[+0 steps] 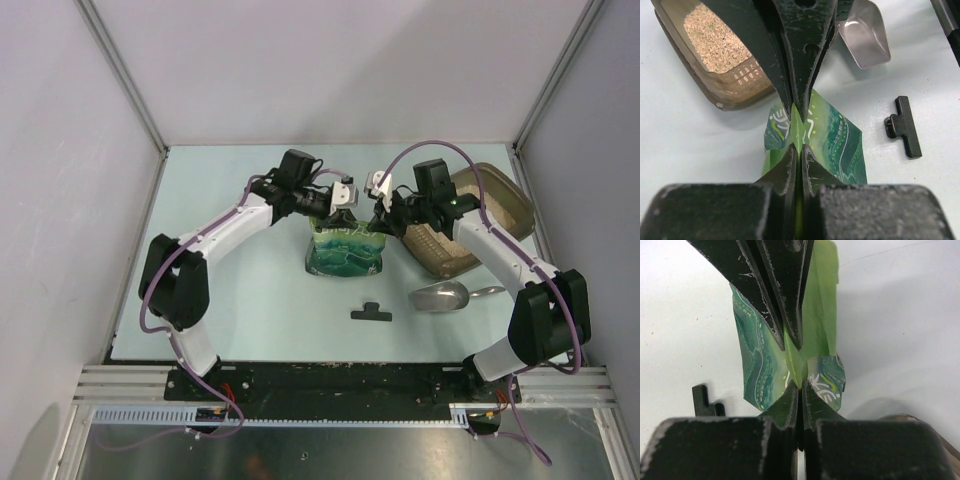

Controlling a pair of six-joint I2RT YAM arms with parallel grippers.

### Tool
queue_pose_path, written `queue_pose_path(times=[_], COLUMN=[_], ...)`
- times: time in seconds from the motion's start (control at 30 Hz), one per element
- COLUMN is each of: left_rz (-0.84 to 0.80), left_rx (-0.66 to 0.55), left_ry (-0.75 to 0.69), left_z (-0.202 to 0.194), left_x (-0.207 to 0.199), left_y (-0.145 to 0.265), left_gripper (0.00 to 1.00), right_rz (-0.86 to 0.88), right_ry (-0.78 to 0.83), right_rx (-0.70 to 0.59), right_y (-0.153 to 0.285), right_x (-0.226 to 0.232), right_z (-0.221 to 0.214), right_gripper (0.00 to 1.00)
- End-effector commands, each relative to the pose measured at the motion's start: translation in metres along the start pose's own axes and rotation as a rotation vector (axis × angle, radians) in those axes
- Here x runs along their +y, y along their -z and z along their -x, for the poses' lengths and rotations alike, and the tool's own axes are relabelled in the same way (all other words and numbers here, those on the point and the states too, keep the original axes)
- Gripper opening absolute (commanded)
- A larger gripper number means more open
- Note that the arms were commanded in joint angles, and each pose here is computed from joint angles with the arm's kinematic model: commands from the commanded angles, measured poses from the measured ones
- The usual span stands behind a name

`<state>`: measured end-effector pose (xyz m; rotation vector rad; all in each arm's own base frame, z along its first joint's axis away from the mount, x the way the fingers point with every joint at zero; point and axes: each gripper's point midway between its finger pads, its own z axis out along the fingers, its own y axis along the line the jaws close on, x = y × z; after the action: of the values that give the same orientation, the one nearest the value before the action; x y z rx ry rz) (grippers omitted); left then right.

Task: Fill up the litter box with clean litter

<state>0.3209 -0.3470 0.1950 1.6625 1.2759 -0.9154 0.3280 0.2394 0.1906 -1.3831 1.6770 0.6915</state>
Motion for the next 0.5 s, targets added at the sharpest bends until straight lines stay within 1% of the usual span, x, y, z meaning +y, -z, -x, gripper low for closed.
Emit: queue_pose_path(times=[0.0,0.07,0.1,0.13,0.2,0.23,0.33,0.47], left_rz=[0.038,0.071,0.087,0.094,0.099,0.097,0.101,0.109], left_rx=[-0.062,-0.072,-0.073,-0.077,-0.083,-0.087,-0.094,-0.101], left_ry=[0.060,0.119,0.135,0.171,0.180,0.192,0.220,0.231], left_z=[0.024,0.024,0.020,0.020,0.019,0.019,0.019,0.019], left_x=[0.013,0.019,0.021,0.020,0.020,0.019,0.021,0.025], left_y=[0.013,0.022,0.024,0.025,0.025,0.024,0.021,0.019], left_gripper=[0.00,0.00,0.00,0.00,0.00,0.00,0.00,0.00], right_rz=[0.000,-0.008,-0.005,-0.001,0.012,0.015,0.040,0.044], right_ry=[0.038,0.014,-0.010,-0.020,-0.035,-0.041,-0.025,-0.005], right_rx=[-0.069,-0.072,-0.070,-0.075,-0.091,-0.095,-0.115,-0.128], right_y=[0.010,0.017,0.019,0.020,0.018,0.015,0.002,-0.010], right_x=[-0.003,-0.009,-0.009,-0.009,-0.006,-0.006,0.003,0.002], right_z=[0.021,0.018,0.017,0.017,0.023,0.024,0.035,0.040], right_gripper=[0.00,0.00,0.02,0.11,0.23,0.32,0.37,0.38])
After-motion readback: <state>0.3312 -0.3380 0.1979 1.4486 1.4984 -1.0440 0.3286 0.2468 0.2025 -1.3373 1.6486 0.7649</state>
